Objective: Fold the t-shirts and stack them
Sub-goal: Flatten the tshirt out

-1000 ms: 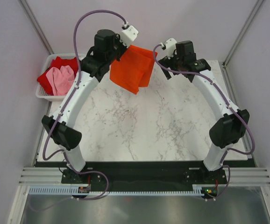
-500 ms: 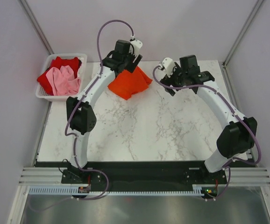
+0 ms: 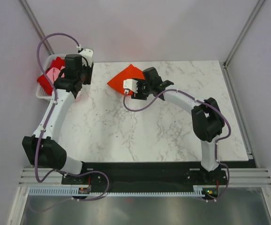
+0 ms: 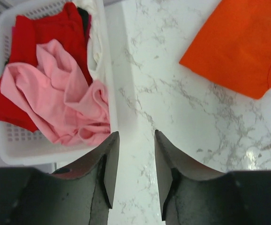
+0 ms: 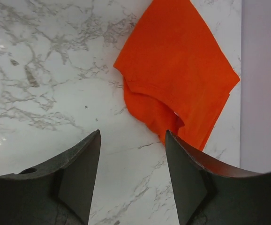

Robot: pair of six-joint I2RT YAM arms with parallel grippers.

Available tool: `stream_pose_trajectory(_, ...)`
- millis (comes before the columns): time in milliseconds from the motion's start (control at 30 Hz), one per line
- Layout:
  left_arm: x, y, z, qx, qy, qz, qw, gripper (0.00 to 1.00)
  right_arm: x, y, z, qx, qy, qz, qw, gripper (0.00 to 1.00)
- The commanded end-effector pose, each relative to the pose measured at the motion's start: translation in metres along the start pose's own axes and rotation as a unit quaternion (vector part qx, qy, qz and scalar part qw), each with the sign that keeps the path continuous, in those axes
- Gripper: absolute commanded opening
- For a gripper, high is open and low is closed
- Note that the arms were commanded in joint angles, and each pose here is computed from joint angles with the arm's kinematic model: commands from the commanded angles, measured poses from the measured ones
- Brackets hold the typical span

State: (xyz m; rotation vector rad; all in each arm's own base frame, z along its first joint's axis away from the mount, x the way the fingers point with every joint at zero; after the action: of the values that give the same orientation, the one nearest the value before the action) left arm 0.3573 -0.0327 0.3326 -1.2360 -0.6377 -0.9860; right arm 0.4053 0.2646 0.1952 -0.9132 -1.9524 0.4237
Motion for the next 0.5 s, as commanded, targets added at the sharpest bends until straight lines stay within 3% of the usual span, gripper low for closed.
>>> stream_pose_trajectory(0,-0.031,-0.009,-0.011,-0.043,-0.016,0.034,0.998,0.45,0.010,0.029,-0.051,-0.085,-0.038,-0.043,0.995,0.65)
stream_pose_trajectory(200,-0.051,-0.027,-0.014,-0.055,-0.013,0.039,0.998,0.48,-0.009,0.074,-0.077,-0.126,-0.016,0.004,0.992,0.62)
stream_pose_trajectory(467,-0.063,-0.026,-0.017,-0.062,-0.017,0.051,0.997,0.50,-0.022,0.091,-0.078,-0.121,-0.015,0.029,0.992,0.62)
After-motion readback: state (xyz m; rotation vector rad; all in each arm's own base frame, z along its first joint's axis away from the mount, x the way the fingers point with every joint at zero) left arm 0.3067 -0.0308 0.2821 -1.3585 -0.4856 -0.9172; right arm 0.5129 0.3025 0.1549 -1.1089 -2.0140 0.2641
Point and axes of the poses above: each gripper's point midway between its finger pads, its own y axis out along the fingers, its own z axis along the line the jaws close on, x = y × z, the point moved 9 cm from there along -y, back along the fingers, and after that the axes turned 1 degree about -y, right-handed, at the moved point
